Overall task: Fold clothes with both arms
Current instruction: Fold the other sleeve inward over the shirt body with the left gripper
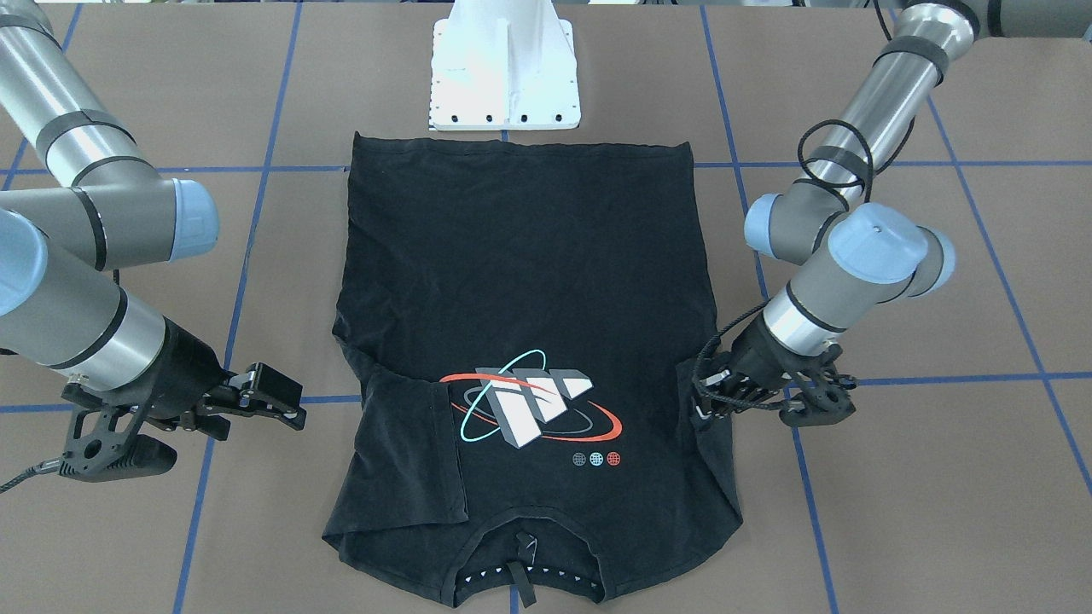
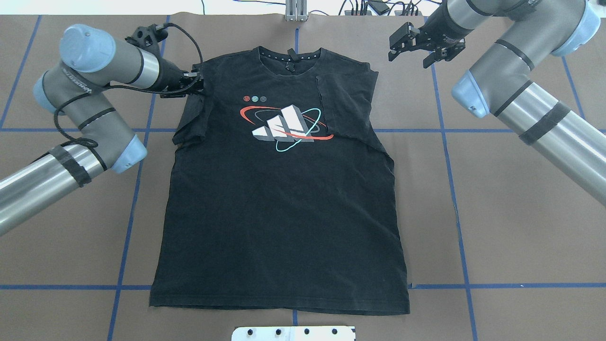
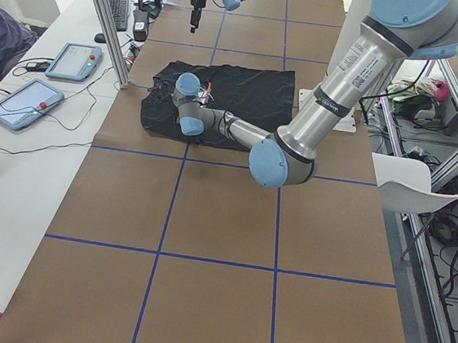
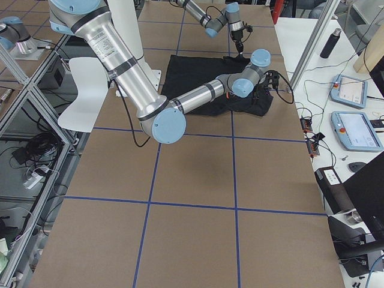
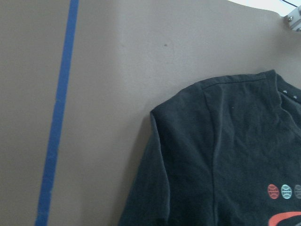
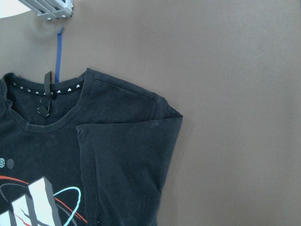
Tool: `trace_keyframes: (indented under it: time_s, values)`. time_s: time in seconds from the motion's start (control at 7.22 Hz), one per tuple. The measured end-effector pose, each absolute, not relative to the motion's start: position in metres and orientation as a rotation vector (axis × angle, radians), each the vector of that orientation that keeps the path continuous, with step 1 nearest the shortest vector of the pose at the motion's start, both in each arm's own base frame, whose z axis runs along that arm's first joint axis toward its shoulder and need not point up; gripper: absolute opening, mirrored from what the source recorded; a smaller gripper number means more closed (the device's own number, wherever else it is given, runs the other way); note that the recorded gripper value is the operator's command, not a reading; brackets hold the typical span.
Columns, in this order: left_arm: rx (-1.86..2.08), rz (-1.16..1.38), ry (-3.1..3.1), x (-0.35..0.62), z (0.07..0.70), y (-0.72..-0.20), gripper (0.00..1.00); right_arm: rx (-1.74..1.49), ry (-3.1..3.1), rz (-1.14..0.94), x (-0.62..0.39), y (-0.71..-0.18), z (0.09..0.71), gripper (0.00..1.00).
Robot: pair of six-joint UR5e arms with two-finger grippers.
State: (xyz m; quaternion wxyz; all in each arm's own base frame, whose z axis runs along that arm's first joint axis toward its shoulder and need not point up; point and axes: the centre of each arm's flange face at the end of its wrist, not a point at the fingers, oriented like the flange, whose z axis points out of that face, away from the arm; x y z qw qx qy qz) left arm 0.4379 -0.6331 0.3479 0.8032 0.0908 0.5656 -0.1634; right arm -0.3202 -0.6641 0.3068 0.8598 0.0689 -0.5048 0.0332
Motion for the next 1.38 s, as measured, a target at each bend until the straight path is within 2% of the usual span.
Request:
trace_keyframes:
  time_s: [0.28, 0.69, 0.83, 0.97, 1.38]
  values:
    - [0.181, -0.463, 1.220, 0.488, 0.306, -0.651, 0.00, 0.143, -1.061, 0.068, -0.320, -0.664, 0.308, 1.00]
    - [0.156, -0.566, 1.255, 0.513, 0.261, -0.664, 0.00, 0.134, -1.061, 0.067, -0.319, -0.662, 0.312, 1.00]
    - [0.154, -0.579, 1.260, 0.514, 0.257, -0.665, 0.25, 0.133, -1.060, 0.069, -0.319, -0.662, 0.314, 1.00]
    - [0.154, -0.583, 1.260, 0.515, 0.256, -0.665, 0.99, 0.132, -1.059, 0.069, -0.319, -0.662, 0.315, 1.00]
    - [0.168, -0.569, 1.277, 0.512, 0.251, -0.664, 1.00, 0.127, -1.060, 0.068, -0.319, -0.662, 0.316, 1.00]
